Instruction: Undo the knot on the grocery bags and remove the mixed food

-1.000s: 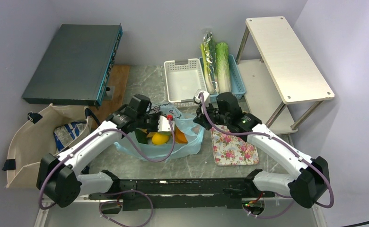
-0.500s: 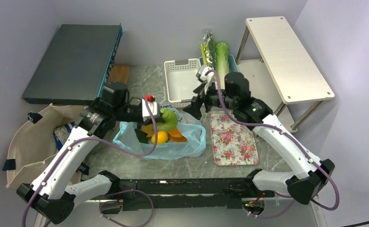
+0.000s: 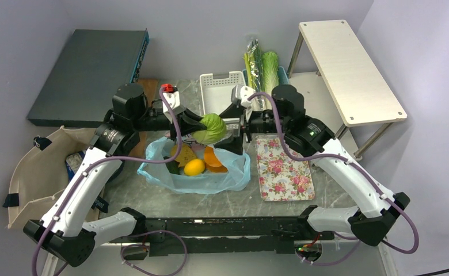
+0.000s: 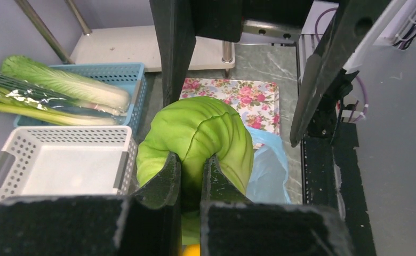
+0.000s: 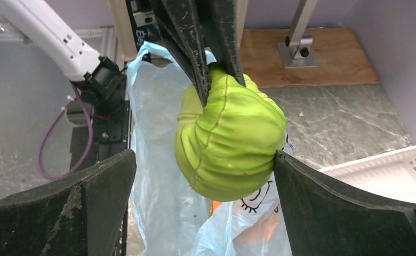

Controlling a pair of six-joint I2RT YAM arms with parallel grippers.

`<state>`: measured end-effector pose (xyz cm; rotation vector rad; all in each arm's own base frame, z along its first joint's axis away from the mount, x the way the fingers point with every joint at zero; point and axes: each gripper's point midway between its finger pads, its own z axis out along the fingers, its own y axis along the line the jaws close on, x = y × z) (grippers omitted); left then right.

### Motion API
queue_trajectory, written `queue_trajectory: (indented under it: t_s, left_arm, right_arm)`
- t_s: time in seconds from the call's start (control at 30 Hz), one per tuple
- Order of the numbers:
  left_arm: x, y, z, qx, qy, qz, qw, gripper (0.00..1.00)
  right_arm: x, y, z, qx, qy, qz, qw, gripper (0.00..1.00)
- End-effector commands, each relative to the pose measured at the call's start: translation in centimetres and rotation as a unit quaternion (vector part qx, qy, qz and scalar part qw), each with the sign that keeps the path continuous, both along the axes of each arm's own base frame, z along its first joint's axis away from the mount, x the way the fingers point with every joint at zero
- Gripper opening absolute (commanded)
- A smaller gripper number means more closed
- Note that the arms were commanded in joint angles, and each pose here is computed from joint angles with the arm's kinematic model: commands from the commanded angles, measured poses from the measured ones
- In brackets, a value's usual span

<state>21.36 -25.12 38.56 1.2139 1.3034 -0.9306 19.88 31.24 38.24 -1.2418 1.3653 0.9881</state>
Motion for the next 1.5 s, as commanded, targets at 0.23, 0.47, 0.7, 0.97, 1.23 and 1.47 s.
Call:
queue_trajectory:
  t_s: [0.23,0.47,0.7,0.97,1.23,1.47]
  left_arm:
    - [-1.6,-0.6,3.9,-0.047,-0.021,-0.047,0.998,0.0]
    - [-0.9,-0.1,3.7,-0.043,-0.018,-0.011,0.999,0.32]
    - [4.6,3.3,2.3,-0.005,0.003,0.149,0.989,0.99]
    - [6.1,4.4,-1.3,0.048,0.034,0.186,0.981,0.99]
    - [6.0,5.0,-3.0,0.07,0.029,0.19,0.979,0.99]
    - [5.2,5.3,-5.1,0.113,0.024,0.163,0.98,0.99]
  right_arm:
    - [0.8,1.6,-1.7,-0.049,-0.045,-0.004,0.998,0.6]
    - [3.5,0.7,-1.3,-0.055,-0.064,-0.081,0.993,0.0]
    - [12.2,-5.6,-0.8,-0.055,-0.044,-0.255,0.964,0.0]
    - [26.1,-17.2,-7.1,-0.168,-0.063,-0.474,0.862,0.0]
    - [32.4,-19.4,-11.6,-0.19,-0.015,-0.49,0.851,0.0]
    - [32.9,-18.5,-16.8,-0.204,0.055,-0.468,0.858,0.08]
